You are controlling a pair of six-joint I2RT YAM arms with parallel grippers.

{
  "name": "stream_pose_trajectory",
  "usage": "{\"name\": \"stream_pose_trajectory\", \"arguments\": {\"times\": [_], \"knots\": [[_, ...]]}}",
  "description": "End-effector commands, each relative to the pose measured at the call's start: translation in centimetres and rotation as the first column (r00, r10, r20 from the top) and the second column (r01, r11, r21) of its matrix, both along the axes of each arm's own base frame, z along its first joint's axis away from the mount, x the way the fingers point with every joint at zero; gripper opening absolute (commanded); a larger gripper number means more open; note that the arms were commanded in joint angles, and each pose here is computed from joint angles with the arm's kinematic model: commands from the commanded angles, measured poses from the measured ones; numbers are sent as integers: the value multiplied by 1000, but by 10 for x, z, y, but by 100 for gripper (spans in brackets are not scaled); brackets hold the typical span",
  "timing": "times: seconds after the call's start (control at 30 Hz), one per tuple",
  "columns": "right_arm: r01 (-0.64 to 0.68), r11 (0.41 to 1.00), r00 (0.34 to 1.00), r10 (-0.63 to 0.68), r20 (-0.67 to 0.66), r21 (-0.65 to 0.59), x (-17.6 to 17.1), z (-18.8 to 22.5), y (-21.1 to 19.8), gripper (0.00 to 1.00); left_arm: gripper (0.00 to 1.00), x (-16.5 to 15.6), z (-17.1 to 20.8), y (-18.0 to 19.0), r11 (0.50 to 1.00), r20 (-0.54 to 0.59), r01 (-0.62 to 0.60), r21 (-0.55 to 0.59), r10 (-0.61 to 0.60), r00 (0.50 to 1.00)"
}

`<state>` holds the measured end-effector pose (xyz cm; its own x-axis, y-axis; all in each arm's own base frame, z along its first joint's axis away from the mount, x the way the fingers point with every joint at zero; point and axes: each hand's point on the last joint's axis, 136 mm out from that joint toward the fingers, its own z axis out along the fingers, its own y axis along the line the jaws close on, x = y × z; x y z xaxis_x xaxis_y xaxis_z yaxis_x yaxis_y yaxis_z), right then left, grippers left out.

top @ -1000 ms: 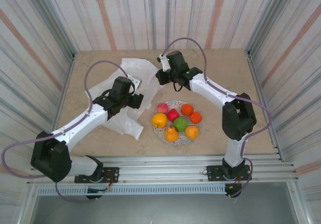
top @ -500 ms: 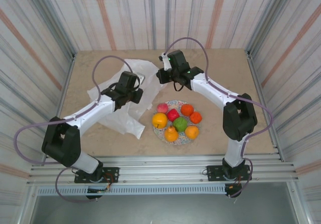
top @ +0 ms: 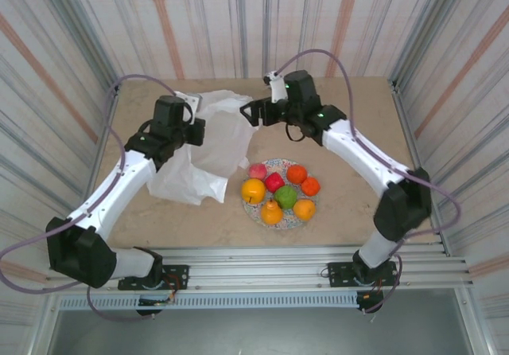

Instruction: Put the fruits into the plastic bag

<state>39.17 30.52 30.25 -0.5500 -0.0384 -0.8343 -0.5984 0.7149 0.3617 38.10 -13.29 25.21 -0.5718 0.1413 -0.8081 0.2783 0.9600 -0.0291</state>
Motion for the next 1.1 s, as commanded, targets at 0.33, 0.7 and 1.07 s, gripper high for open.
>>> {"name": "stream_pose_trajectory", "arguments": {"times": [0.33, 0.7, 1.07], "knots": [[94, 985, 995, -88, -50, 147, -52, -36, -28, 99, 0, -14, 28, -7, 981, -110, -4, -194, -18, 994], [252, 967, 958, -244, -153, 32, -5, -137, 9, 98, 0, -4, 48, -18, 951, -97, 43, -305, -76, 992], [254, 962, 956, -266, -123, -101, 0, -167, -14, 89, 0, 2, 70, 12, 945, -48, 12, -328, -29, 998]]}}
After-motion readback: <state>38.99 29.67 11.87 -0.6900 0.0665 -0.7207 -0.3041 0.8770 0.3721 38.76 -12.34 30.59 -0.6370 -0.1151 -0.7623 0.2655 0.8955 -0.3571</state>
